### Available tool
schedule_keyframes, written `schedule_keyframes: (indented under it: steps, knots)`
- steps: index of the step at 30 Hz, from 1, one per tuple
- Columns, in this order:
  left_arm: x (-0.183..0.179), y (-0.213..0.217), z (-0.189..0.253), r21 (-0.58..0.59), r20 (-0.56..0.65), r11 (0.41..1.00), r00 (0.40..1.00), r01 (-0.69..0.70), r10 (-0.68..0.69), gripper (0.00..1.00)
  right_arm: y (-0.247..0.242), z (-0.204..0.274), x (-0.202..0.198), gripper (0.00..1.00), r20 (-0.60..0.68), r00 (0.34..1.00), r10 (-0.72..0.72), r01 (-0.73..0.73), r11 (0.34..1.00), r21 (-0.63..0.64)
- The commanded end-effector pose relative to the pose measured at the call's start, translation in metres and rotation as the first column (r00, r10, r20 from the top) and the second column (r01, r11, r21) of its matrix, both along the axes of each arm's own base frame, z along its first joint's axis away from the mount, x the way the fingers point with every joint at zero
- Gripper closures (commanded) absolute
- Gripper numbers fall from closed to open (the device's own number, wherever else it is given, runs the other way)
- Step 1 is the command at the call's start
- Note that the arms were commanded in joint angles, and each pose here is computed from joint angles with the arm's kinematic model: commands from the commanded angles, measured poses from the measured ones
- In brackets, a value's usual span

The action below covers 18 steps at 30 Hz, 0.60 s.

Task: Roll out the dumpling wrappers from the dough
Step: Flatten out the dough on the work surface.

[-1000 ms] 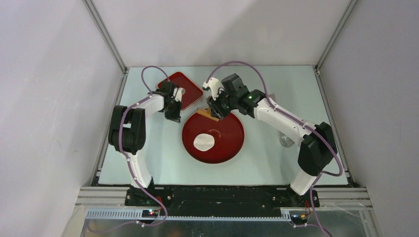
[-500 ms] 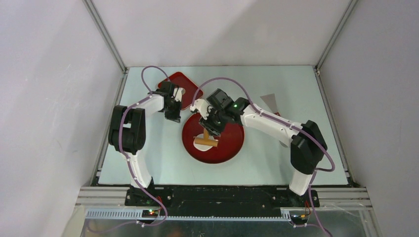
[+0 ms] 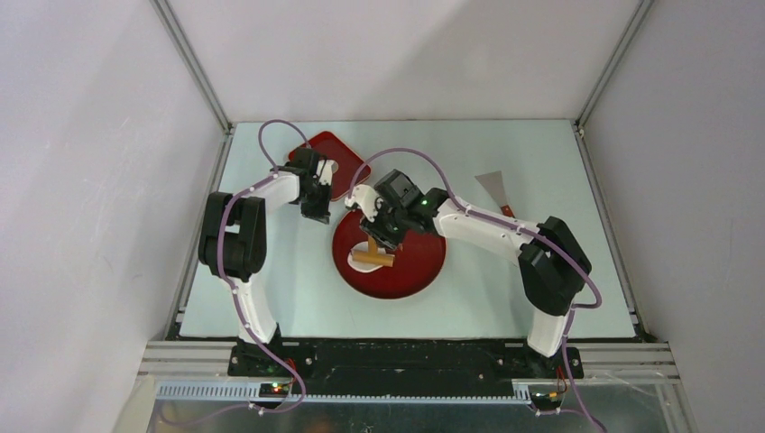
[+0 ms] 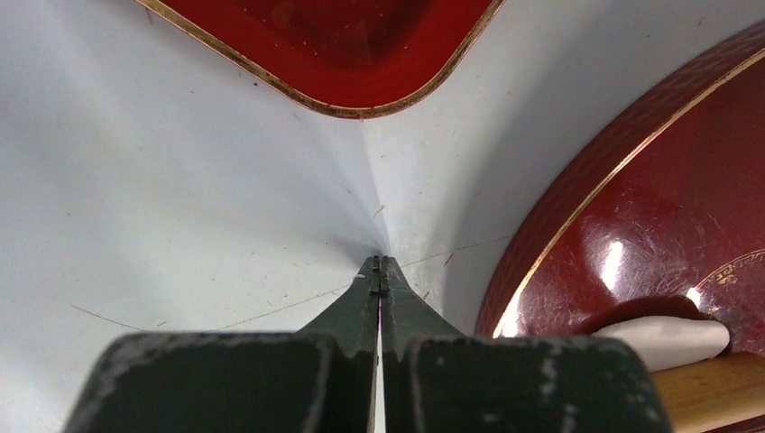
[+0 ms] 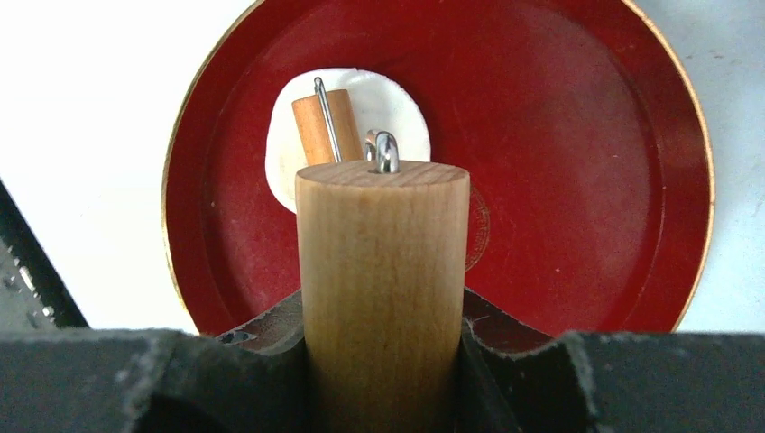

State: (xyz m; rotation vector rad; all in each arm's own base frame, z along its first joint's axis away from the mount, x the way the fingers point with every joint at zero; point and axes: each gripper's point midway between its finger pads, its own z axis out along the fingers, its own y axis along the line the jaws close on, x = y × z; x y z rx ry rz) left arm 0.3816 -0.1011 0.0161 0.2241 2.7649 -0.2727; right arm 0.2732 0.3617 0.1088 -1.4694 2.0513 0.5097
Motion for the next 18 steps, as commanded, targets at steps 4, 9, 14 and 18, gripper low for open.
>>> schedule_keyframes:
  steps: [4,9,14,18]
  knots:
    - [0.005,0.0,0.0,0.013,0.004,1.0,1.0,0.0,0.0,1.0,-0.04,-0.049,0.049,1.0,0.154,0.97,-0.189,0.217,0.958,-0.188]
    - [0.006,0.0,0.0,0.013,0.005,1.0,1.0,0.0,0.0,1.0,-0.059,-0.049,0.063,1.0,0.19,0.953,-0.236,0.277,0.932,-0.233]
    - [0.005,0.0,0.0,0.014,0.004,1.0,1.0,0.0,0.0,1.0,-0.076,-0.053,0.071,1.0,0.208,0.94,-0.272,0.323,0.905,-0.277]
    - [0.005,0.0,-0.001,0.014,0.004,1.0,1.0,-0.001,0.0,1.0,-0.087,-0.048,0.08,1.0,0.217,0.927,-0.304,0.358,0.89,-0.282]
